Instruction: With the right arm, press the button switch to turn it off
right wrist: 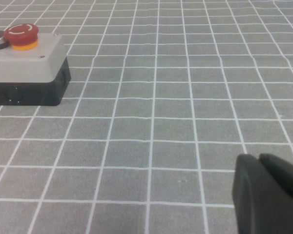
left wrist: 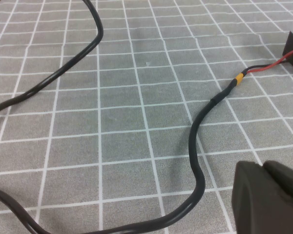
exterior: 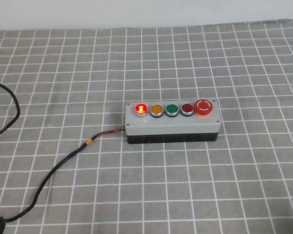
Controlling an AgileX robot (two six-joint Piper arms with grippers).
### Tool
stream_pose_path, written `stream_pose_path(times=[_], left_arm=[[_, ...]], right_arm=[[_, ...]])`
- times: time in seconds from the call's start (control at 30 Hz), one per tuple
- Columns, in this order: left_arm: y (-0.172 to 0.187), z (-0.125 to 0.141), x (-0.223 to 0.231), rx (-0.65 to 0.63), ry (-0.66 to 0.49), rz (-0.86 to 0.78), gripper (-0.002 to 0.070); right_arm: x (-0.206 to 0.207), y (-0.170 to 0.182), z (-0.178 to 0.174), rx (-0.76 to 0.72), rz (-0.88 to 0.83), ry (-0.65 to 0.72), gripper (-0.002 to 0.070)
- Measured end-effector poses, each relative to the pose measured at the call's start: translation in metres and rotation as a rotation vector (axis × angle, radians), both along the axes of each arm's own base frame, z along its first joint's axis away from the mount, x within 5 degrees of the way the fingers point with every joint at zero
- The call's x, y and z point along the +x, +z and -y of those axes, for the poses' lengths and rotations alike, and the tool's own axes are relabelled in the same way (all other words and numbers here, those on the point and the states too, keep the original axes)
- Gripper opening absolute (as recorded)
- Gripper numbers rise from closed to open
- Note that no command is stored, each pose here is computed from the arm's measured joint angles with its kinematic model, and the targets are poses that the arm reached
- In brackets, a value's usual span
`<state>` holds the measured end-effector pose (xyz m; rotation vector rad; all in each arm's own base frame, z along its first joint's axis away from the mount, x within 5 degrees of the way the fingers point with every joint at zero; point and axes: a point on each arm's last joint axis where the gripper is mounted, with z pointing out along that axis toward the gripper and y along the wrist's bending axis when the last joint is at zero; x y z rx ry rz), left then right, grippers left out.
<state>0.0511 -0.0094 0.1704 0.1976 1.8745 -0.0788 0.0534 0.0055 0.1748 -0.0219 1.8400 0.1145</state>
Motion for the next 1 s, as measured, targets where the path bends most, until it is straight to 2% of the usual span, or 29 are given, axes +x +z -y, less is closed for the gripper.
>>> stream_pose_path(times=[1.0], left_arm=[[0.0000, 0.0000, 0.0000, 0.000, 0.000, 0.000, -0.0004]], right_arm=[[0.0000, 0.0000, -0.0006, 0.019, -0.002, 0.001, -0.0017]])
